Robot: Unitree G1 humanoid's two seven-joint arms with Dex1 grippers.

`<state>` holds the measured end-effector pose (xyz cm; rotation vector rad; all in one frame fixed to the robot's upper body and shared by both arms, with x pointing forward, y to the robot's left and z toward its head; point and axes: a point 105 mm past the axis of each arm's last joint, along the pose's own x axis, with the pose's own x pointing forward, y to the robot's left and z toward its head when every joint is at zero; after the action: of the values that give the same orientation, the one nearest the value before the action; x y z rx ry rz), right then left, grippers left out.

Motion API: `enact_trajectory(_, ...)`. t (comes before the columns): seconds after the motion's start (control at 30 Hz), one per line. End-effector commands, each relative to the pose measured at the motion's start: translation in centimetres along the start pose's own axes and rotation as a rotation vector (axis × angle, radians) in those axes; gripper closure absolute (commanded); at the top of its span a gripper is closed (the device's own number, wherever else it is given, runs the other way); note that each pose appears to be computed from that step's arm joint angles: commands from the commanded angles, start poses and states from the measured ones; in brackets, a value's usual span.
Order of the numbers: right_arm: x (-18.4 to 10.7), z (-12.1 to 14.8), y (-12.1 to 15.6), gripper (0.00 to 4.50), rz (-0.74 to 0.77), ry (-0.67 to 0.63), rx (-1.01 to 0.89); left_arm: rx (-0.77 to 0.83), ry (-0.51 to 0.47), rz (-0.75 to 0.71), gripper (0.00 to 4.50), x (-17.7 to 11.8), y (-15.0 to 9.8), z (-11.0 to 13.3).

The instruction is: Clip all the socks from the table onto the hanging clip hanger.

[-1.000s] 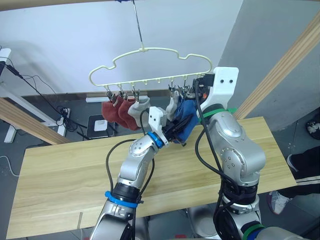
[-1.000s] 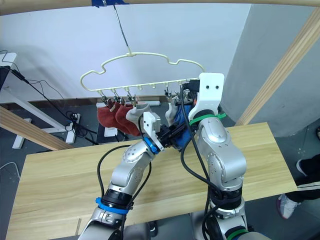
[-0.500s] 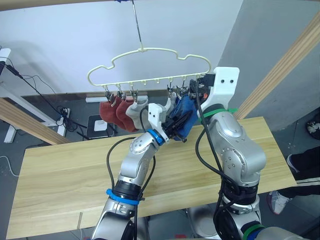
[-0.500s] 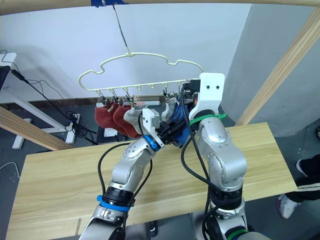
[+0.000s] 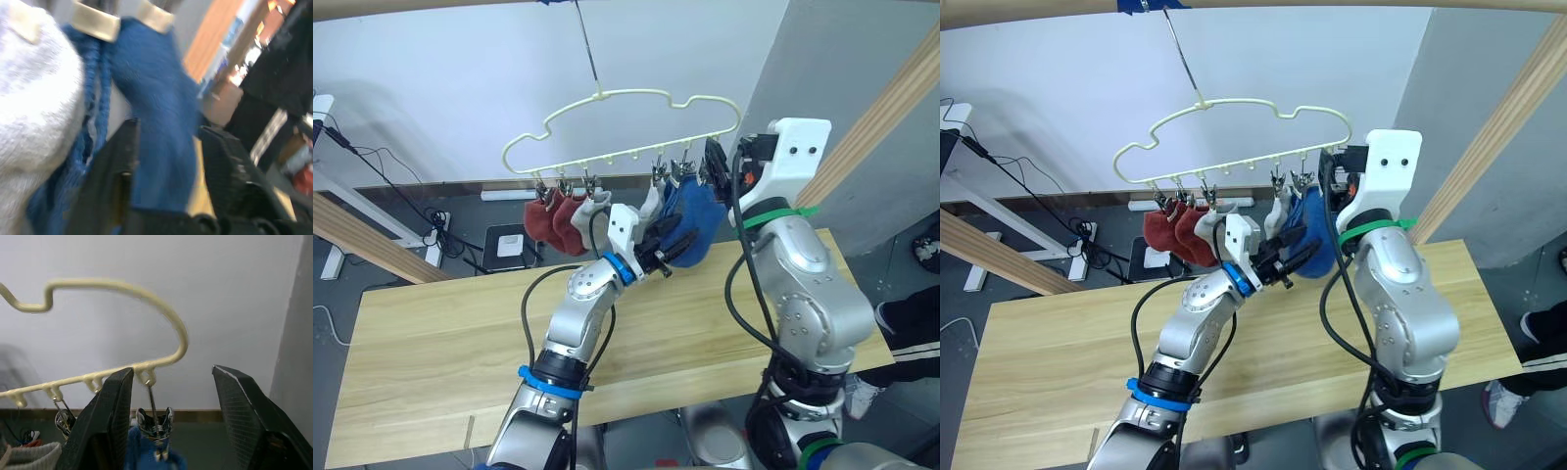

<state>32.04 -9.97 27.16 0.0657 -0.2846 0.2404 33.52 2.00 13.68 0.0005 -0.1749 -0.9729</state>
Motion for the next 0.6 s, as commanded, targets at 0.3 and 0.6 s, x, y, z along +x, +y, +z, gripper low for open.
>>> enact_trajectory(0.3, -2.9, -0.6, 0.3, 0.97, 0.334, 0.064, -0.211, 0.162, 0.108, -0.112, 0.00, -5.1, -0.4, -0.6)
enact_trajectory(0.6, -3.5, -1.0, -1.3, 0.03, 0.578, 0.148, -0.356, 0.260, 0.207, -0.012, 0.00, -11.6, 2.5, 3.2)
